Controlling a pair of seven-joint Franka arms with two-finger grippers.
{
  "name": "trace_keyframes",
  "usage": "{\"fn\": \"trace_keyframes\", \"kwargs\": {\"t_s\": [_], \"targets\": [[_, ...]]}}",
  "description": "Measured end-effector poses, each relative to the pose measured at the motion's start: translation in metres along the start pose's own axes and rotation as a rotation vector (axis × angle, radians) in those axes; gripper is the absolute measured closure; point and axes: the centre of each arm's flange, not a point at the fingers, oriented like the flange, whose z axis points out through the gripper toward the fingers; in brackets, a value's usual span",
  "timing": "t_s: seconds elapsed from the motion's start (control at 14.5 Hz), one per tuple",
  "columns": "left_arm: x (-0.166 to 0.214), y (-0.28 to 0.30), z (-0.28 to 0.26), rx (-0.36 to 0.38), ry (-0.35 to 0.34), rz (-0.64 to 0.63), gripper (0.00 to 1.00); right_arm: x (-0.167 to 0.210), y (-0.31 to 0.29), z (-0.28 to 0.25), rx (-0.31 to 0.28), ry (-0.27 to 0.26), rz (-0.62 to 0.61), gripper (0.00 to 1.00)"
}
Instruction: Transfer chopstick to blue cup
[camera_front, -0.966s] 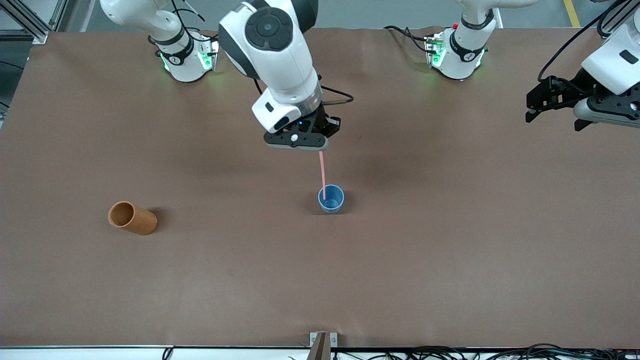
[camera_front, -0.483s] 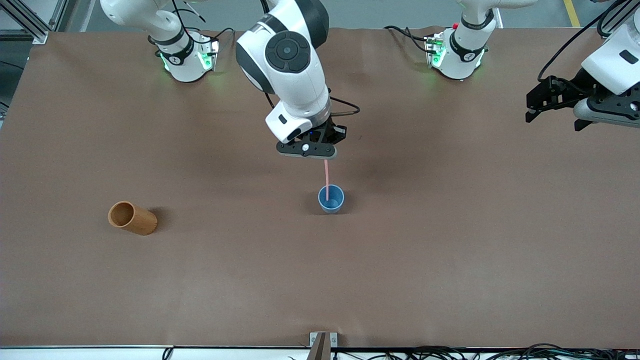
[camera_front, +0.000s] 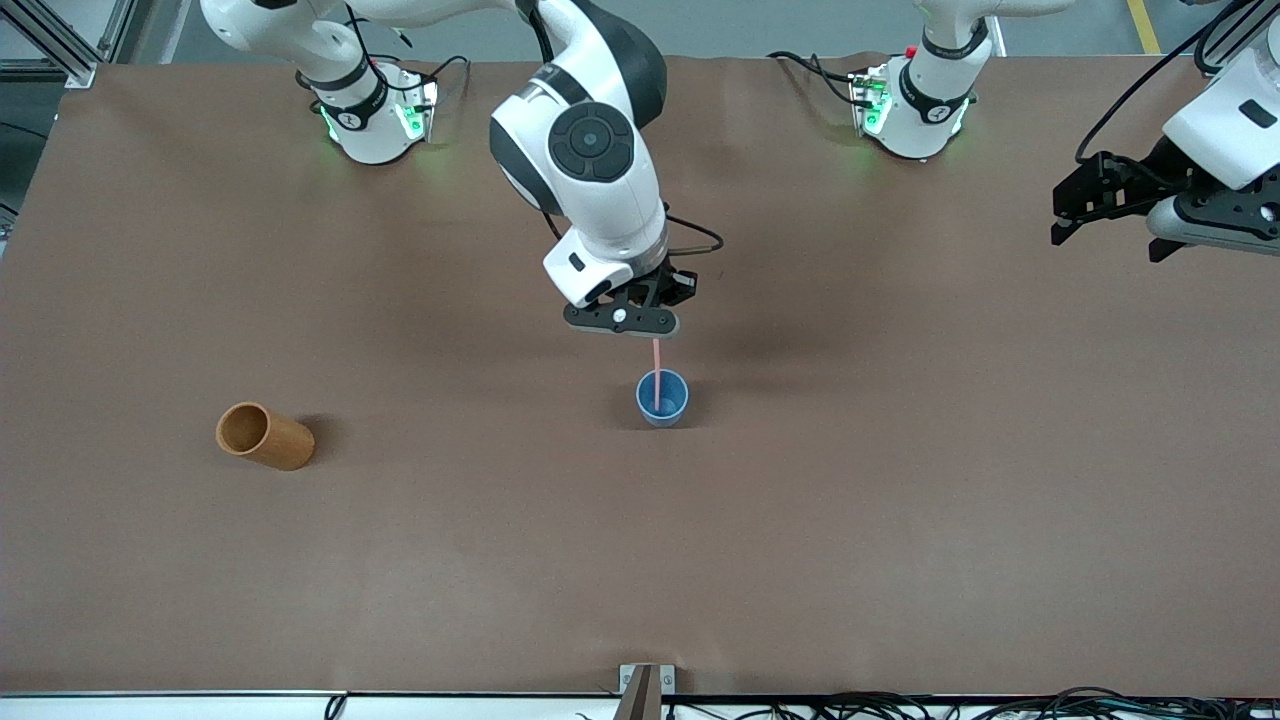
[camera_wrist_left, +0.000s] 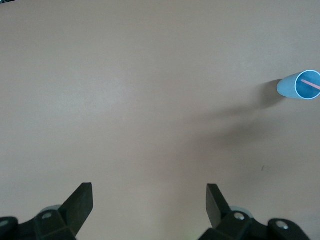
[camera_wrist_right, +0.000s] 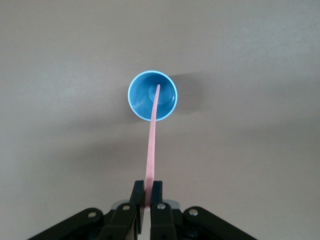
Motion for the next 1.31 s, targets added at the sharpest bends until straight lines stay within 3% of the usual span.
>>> {"fn": "trace_keyframes", "kwargs": {"t_s": [0.41, 0.48, 0.83, 1.03, 1.1, 1.31], "targets": [[0.0, 0.0, 0.0, 0.0, 0.0, 0.0, 0.0, 0.003, -0.006, 0.028, 0.003, 0.007, -0.002, 0.91], [0.0, 0.0, 0.0, 0.0, 0.0, 0.0, 0.0, 0.004, -0.006, 0.031, 0.005, 0.009, -0.001, 0.87], [0.0, 0.0, 0.0, 0.0, 0.0, 0.0, 0.0, 0.02, 0.002, 0.016, 0.024, 0.041, 0.014, 0.37], [0.0, 0.0, 0.0, 0.0, 0.0, 0.0, 0.0, 0.045, 0.025, -0.038, 0.076, 0.099, -0.008, 0.07], [0.0, 0.0, 0.0, 0.0, 0.0, 0.0, 0.0, 0.056, 0.041, -0.066, 0.091, 0.117, -0.007, 0.01], [0.0, 0.0, 0.0, 0.0, -0.001, 0.0, 0.0, 0.091, 0.122, -0.155, 0.083, 0.155, -0.015, 0.0]]}}
